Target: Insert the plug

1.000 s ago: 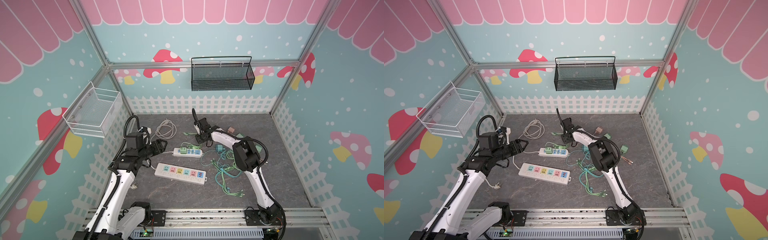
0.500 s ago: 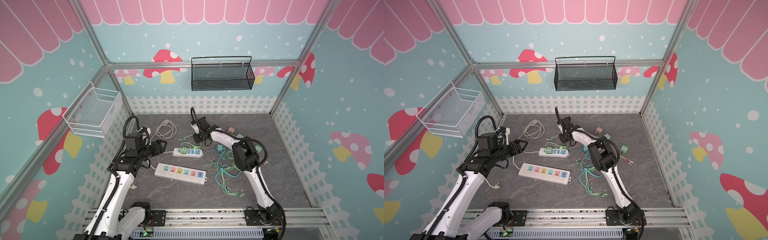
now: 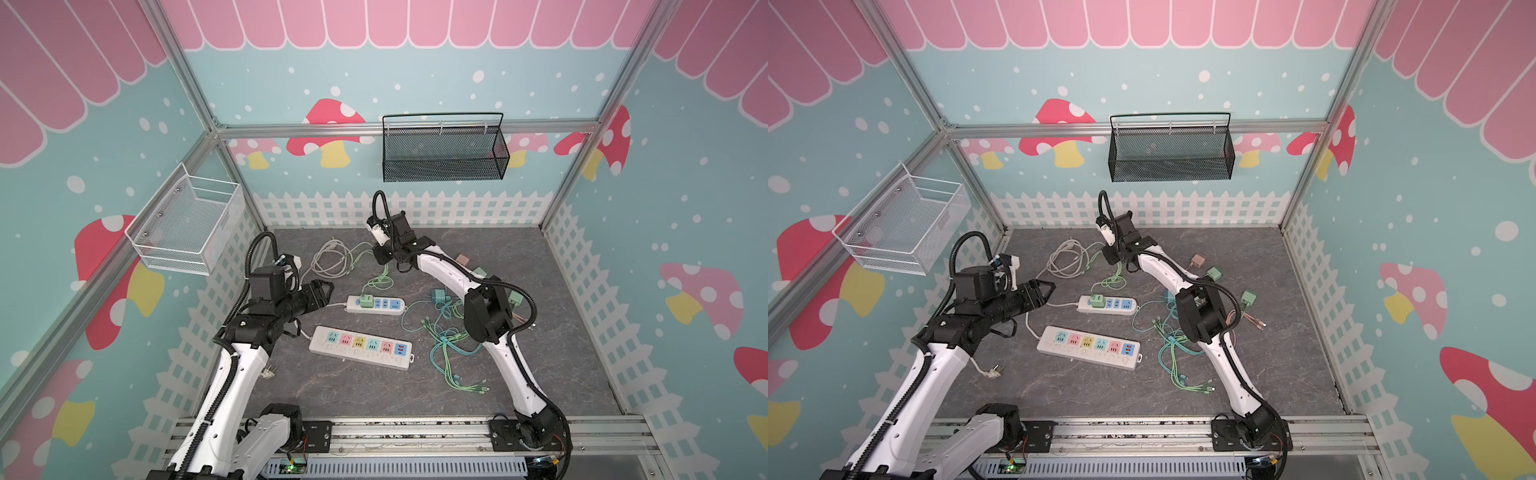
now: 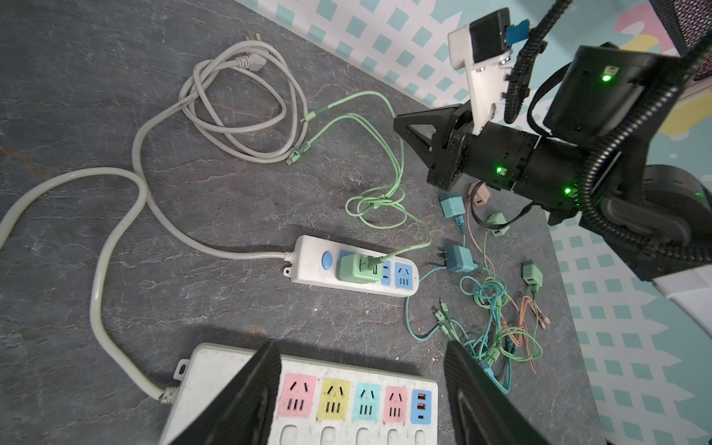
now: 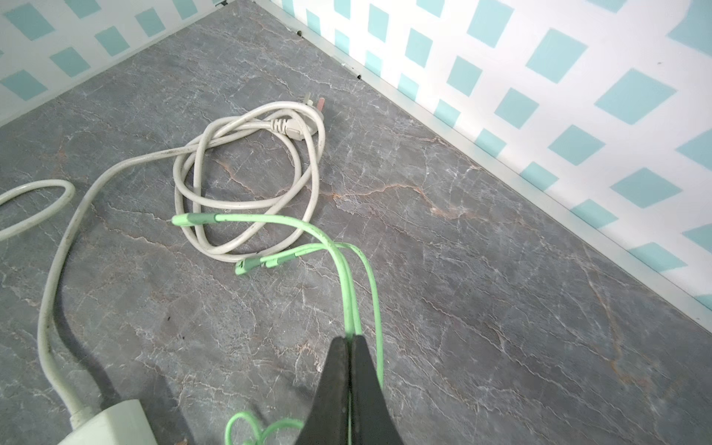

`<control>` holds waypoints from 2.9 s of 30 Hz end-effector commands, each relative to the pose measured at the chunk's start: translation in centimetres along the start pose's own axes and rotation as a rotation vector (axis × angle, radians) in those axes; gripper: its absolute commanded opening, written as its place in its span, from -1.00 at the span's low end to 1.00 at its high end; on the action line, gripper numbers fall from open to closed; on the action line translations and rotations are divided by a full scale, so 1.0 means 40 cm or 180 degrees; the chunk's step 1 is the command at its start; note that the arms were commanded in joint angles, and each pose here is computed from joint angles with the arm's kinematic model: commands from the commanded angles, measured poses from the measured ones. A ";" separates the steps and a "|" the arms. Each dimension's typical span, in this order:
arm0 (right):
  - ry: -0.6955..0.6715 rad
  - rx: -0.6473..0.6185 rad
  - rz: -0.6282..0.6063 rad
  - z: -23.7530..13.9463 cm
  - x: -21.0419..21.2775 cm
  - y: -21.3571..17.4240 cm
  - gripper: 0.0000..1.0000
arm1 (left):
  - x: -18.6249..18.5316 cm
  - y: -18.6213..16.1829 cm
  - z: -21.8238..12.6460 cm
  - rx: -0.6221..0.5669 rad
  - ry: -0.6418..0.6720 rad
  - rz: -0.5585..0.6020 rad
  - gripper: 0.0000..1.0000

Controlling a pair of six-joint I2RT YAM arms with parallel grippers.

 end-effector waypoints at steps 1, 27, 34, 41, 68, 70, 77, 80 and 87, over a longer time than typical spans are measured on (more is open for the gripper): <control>0.0113 -0.0013 -0.0101 0.063 0.010 -0.037 -1.00 | 0.000 0.014 -0.018 -0.0082 0.0046 0.0069 0.35; -0.0721 0.0324 0.0060 -0.201 -0.123 0.004 0.36 | -0.012 0.006 -0.009 -0.0048 -0.0104 0.0024 0.42; -0.1143 0.0747 0.0344 -0.272 -0.204 -0.149 0.46 | -0.024 0.011 -0.009 -0.0052 -0.0205 0.0040 0.44; -0.1254 0.0955 0.0620 -0.276 -0.258 -0.269 0.48 | -0.040 0.013 -0.010 -0.0057 -0.0346 0.0053 0.46; -0.1085 0.1076 0.0967 -0.179 -0.335 -0.393 0.39 | -0.042 0.008 -0.008 -0.0048 -0.0378 0.0033 0.46; -0.1091 0.1105 0.0986 -0.175 -0.337 -0.403 0.37 | -0.039 0.006 -0.007 -0.0046 -0.0360 0.0028 0.46; -0.1109 0.1165 0.1018 -0.167 -0.347 -0.427 0.28 | -0.038 0.005 -0.006 -0.0042 -0.0357 0.0032 0.46; -0.1099 0.1174 0.0999 -0.162 -0.348 -0.429 0.12 | -0.038 0.004 -0.006 -0.0039 -0.0359 0.0028 0.46; -0.0659 0.1038 0.0875 -0.172 -0.304 -0.379 -0.37 | -0.036 0.001 -0.006 -0.0037 -0.0355 0.0015 0.46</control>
Point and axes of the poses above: each gripper's point midway between its finger pads, its own z axis out along the fingers, its own x axis along the line the jaws close on, y = z × x, the point moved 3 cm from there along -z, back along the fingers, and after that the axes turned 6 degrees about z, right-handed, at the moved point
